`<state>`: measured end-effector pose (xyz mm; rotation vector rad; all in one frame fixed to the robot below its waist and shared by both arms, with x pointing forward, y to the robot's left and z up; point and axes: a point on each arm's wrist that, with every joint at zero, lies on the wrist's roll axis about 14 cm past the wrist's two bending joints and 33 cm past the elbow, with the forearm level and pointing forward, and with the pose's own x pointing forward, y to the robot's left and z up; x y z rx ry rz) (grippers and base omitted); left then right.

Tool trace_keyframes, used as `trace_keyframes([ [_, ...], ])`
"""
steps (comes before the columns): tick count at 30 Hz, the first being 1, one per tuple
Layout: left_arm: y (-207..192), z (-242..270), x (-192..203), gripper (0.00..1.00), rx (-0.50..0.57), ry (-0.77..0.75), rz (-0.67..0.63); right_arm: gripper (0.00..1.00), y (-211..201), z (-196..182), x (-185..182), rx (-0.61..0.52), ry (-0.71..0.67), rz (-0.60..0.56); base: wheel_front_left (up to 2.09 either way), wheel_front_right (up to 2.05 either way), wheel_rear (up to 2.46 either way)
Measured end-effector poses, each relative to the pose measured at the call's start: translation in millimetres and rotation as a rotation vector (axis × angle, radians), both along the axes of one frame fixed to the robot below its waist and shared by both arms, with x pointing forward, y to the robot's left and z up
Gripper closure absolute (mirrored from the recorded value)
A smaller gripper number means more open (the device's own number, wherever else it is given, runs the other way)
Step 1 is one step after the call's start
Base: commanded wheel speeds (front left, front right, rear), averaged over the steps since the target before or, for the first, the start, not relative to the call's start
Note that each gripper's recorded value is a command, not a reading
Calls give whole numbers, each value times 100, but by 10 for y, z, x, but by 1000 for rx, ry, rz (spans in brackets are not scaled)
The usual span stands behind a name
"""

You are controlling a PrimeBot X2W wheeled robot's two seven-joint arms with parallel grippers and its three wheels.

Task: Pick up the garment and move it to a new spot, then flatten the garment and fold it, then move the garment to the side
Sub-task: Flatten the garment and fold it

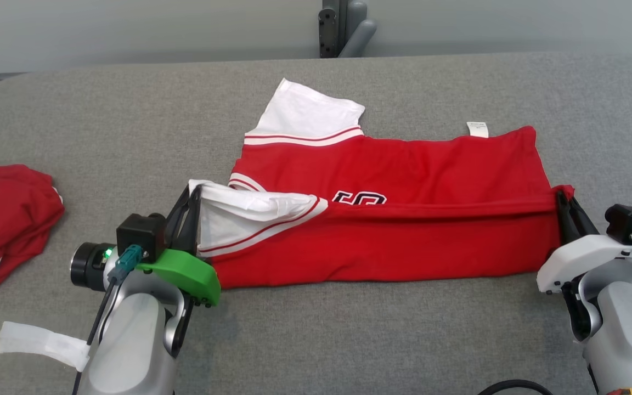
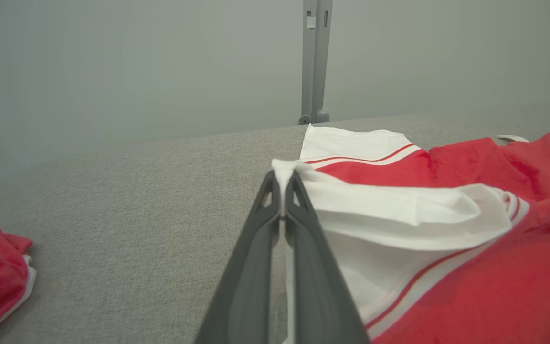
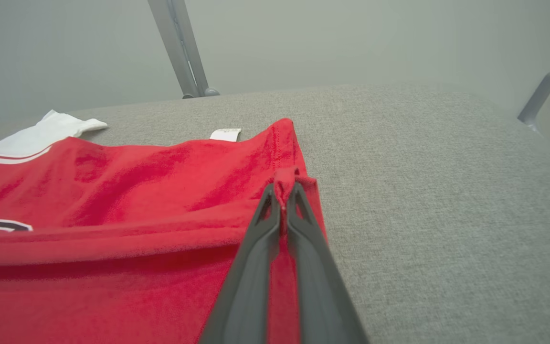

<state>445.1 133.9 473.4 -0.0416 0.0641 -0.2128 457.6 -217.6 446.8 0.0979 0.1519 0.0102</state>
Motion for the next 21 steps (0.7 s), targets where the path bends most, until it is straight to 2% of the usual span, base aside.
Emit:
trace_keyframes([
  [7, -57, -172, 167, 100, 17, 41, -19, 100, -72, -137, 150, -20, 34, -19, 0, 0, 0],
  [8, -69, -186, 181, 100, 18, 44, -23, 80, -77, -151, 161, -22, 36, -20, 0, 0, 0],
  [9, -74, -197, 196, 100, 19, 46, -24, 51, -77, -170, 167, -21, 40, -23, 0, 0, 0],
  [10, -77, -205, 212, 100, 19, 47, -25, 51, -82, -187, 173, -17, 43, -29, 0, 0, 0],
  [11, -80, -213, 225, 100, 18, 48, -26, 0, -82, -195, 186, -9, 43, -36, 0, 0, 0],
  [12, -82, -223, 235, 56, 18, 50, -26, 0, -75, -196, 203, -6, 42, -38, 0, 0, 0],
  [13, -83, -235, 241, 0, 18, 52, -26, 0, -72, -196, 214, -5, 40, -39, 0, 0, 0],
  [18, -28, -204, 256, 0, 8, 40, 0, 0, -100, -86, 240, -8, 2, -50, 0, 0, 0],
  [21, 35, -230, 114, 0, -8, 47, 29, 0, -146, -127, 82, -6, 12, -65, 0, 0, 0],
])
